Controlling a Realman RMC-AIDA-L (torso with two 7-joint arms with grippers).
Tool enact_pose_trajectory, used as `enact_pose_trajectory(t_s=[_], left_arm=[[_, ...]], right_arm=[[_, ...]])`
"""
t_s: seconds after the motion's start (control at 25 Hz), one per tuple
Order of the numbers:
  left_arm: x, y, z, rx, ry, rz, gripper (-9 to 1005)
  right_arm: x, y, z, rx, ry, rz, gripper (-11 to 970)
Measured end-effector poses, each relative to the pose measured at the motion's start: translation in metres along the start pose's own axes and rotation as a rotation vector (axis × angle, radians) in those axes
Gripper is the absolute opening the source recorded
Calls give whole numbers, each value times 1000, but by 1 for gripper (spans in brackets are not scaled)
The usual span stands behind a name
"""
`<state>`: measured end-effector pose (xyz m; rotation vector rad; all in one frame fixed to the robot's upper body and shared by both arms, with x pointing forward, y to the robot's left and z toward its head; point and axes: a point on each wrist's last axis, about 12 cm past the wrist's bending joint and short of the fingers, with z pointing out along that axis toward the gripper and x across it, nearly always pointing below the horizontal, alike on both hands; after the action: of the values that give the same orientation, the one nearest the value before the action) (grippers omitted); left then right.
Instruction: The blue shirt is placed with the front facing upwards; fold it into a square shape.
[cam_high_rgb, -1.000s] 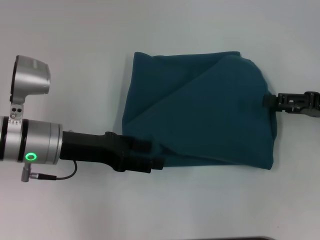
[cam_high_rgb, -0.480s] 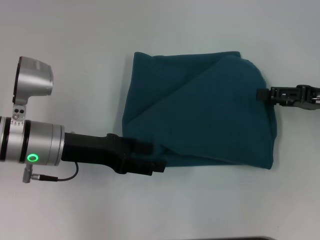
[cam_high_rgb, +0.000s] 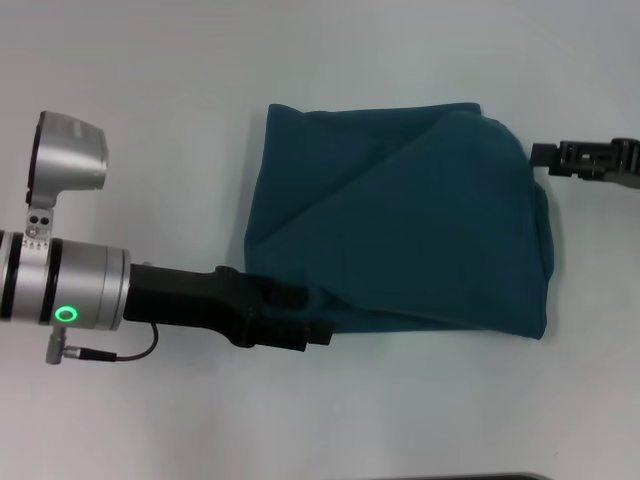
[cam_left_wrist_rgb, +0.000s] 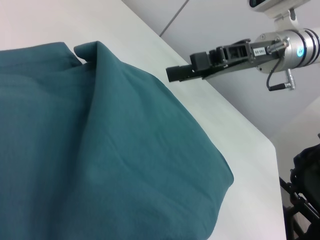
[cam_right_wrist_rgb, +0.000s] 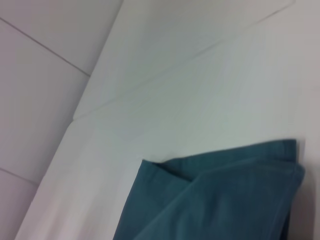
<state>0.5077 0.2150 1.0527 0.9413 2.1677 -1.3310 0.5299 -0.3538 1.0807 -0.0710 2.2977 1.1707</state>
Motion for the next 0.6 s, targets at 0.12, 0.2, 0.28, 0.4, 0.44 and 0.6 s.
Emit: enact_pose_trajectory(t_s=[0.12, 0.2, 0.28, 0.4, 0.44, 0.6], left_arm=[[-1, 0, 0, 1, 1, 2, 769], [-2, 0, 0, 1, 1, 2, 769], [-2, 0, 0, 1, 2, 2, 768], [-3, 0, 0, 1, 2, 2, 767], [-3, 0, 0, 1, 2, 2, 767], [-4, 0, 0, 2, 3, 5, 768]], right_arm=[[-5, 0, 4, 14, -5, -7, 685], [-6, 0, 8, 28, -3, -12, 685], [-8, 0, 12, 38, 5, -17, 685], [-9, -1, 15, 54, 11, -11, 685], [-10, -1, 16, 59, 11, -9, 685], [-10, -2, 21, 68, 14, -5, 685]])
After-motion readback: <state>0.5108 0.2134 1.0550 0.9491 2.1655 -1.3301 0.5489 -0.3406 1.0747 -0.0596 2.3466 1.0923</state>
